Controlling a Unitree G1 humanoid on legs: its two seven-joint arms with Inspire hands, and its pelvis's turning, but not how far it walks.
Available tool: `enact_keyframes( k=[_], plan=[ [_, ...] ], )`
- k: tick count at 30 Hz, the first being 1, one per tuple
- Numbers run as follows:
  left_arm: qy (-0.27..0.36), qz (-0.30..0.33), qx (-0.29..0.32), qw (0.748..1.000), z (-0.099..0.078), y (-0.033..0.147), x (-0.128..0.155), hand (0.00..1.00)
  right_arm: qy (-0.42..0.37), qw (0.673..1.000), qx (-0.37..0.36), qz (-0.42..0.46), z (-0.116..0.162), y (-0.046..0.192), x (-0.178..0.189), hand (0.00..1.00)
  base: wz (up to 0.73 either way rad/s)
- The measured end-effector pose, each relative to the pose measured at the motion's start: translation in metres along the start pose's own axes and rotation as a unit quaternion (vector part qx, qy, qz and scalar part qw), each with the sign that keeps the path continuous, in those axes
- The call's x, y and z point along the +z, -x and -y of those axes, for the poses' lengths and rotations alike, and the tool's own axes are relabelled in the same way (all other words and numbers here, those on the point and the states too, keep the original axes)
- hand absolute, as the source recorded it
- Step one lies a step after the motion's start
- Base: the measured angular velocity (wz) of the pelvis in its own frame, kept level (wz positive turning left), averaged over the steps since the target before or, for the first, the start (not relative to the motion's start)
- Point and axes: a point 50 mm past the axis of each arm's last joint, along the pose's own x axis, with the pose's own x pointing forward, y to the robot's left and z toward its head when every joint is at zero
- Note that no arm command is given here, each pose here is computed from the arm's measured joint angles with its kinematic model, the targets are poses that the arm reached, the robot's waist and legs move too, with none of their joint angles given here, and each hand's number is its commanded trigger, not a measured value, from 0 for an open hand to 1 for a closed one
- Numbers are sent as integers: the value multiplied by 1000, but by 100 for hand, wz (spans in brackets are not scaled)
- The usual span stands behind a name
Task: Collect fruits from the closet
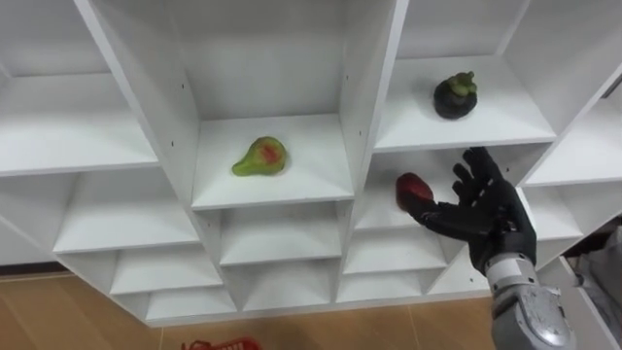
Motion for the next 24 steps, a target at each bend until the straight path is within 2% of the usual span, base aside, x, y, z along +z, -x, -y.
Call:
enact_keyframes(
  k=[24],
  plan=[
    [28,-2,-4,1000,-4,1,-3,100,23,1000,10,-2,0,0,10,0,0]
  ],
)
